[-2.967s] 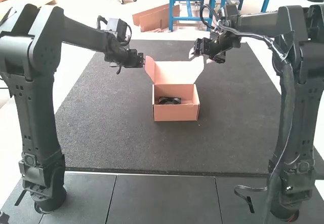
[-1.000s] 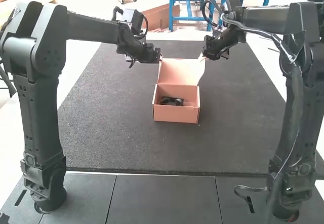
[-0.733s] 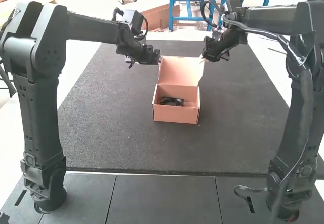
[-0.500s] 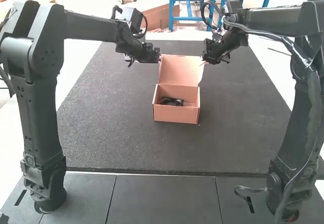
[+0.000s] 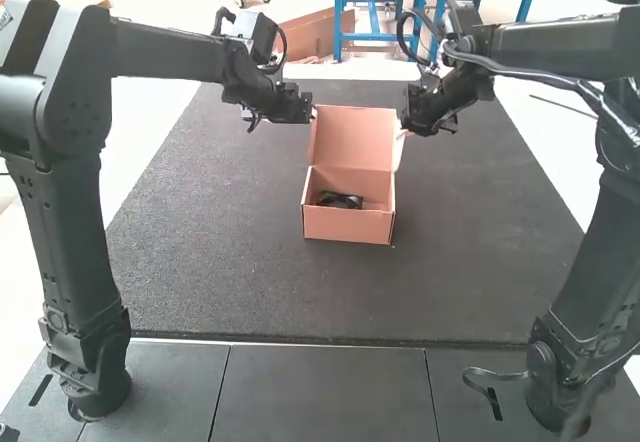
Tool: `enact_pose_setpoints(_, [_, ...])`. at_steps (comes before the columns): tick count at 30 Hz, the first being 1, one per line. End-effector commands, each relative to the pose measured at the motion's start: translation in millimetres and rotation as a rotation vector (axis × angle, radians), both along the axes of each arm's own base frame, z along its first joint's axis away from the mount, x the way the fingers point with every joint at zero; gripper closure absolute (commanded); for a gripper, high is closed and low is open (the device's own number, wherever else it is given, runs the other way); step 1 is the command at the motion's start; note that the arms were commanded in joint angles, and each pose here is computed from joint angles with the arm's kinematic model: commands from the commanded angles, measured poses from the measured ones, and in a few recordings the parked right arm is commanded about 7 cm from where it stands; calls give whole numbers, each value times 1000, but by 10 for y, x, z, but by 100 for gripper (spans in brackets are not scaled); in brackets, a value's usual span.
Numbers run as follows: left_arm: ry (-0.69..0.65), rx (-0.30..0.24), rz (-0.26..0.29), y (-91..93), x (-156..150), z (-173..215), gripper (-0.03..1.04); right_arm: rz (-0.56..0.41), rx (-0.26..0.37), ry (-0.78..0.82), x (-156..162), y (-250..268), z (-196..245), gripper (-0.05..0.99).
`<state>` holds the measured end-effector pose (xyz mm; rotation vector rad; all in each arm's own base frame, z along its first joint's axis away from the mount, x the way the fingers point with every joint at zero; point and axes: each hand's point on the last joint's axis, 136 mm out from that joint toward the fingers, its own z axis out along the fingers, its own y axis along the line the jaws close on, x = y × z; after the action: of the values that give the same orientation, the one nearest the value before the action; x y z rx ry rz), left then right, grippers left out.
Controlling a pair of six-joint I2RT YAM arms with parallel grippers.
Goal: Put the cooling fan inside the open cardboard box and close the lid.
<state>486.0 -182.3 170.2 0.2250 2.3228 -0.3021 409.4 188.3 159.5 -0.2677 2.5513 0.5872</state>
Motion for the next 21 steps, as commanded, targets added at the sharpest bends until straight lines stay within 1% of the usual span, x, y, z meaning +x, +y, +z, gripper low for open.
enact_pose_setpoints(1, [-31, -18, -13, -27, -64, 183, 4, 21, 5, -29, -85, 49, 115, 94])
enact_pose_setpoints(6, [-27, -21, -13, -8, -93, 176, 4, 20, 7, -28, -132, 36, 120, 94])
enact_pose_setpoints(8, [-16, -31, -20, -19, -118, 156, 4, 18, 11, -26, -151, 27, 123, 94])
enact_pose_setpoints(12, [-3, -33, -34, -39, -185, 113, 4, 15, 13, -14, -202, 15, 87, 94])
enact_pose_setpoints(16, [17, -34, -57, -80, -267, 36, 4, 22, 35, 4, -274, 39, 49, 94])
enact_pose_setpoints(19, [29, -33, -74, -134, -324, -12, 4, 21, 40, 19, -323, 36, -4, 94])
enact_pose_setpoints(21, [33, -45, -91, -173, -352, -16, 4, 21, 57, 31, -361, 51, -20, 94])
